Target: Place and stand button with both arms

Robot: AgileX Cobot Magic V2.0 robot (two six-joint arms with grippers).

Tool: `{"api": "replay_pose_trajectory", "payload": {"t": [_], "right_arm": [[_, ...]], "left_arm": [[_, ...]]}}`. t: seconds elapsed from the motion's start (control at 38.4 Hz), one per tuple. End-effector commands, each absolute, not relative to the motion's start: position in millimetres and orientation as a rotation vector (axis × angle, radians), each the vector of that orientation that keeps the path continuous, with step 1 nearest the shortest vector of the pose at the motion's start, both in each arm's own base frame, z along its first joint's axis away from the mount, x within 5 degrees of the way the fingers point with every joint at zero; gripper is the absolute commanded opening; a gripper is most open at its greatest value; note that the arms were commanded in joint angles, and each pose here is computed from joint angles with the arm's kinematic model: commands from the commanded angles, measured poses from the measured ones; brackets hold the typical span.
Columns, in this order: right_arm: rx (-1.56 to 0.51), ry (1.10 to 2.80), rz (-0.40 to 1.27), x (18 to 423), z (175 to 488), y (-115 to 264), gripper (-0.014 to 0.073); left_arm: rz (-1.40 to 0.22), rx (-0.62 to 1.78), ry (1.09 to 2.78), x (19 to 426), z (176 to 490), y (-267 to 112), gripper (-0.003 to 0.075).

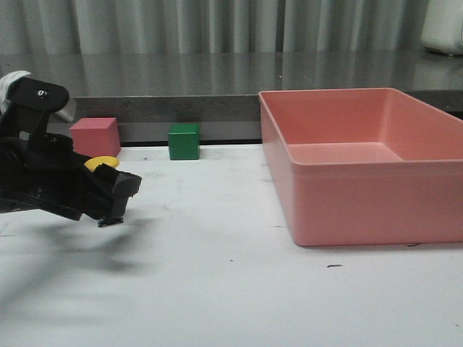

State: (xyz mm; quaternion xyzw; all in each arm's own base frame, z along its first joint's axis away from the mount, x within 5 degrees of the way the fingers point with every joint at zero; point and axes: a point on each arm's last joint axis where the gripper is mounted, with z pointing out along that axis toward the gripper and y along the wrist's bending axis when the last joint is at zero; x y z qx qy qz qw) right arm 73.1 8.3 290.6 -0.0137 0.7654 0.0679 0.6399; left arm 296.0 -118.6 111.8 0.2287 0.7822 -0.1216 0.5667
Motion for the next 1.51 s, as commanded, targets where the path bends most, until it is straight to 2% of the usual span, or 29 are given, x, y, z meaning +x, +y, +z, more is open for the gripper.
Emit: {"api": "replay_pose_trajectory", "payload": {"t": [0.0,0.23,0.44,0.6,0.75,1.01,1.14,1.3,1.48], "right_arm": [[-0.050,1.642,0.145,73.8,306.2,8.6,-0.0063],[-0.050,1.642,0.145,73.8,306.2,8.6,-0.0063],[-0.050,1.642,0.145,73.8,306.2,8.6,-0.0063],[-0.050,1.642,0.145,73.8,306.2,8.6,-0.0063],[-0.050,1.642,0.145,73.8,306.2,8.6,-0.0063],[-0.050,1.642,0.145,73.8,306.2,8.6,-0.0063],[-0.050,1.642,0.145,73.8,306.2,8.6,-0.0063],[-0.050,1.642,0.145,73.8,306.2,8.6,-0.0063],[-0.050,1.642,0.145,73.8,306.2,8.6,-0.0063]], "left_arm": [[-0.296,0.496,1.716,300.3,133.5,-119.5,0.0477],[-0.278,0.442,1.727,302.1,133.7,-116.1,0.0548],[-0.268,0.439,1.755,301.3,137.0,-114.7,0.0551],[-0.275,0.475,1.682,296.2,167.4,-116.3,0.0551],[-0.242,0.483,1.702,284.5,201.9,-110.3,0.0549],[-0.209,0.455,1.667,248.8,266.8,-94.7,0.0545],[-0.210,0.422,1.685,227.2,288.4,-87.0,0.0541],[-0.230,0.430,1.685,194.4,311.5,-81.8,0.0449],[-0.273,0.444,1.651,151.4,334.6,-72.6,0.0232]]}}
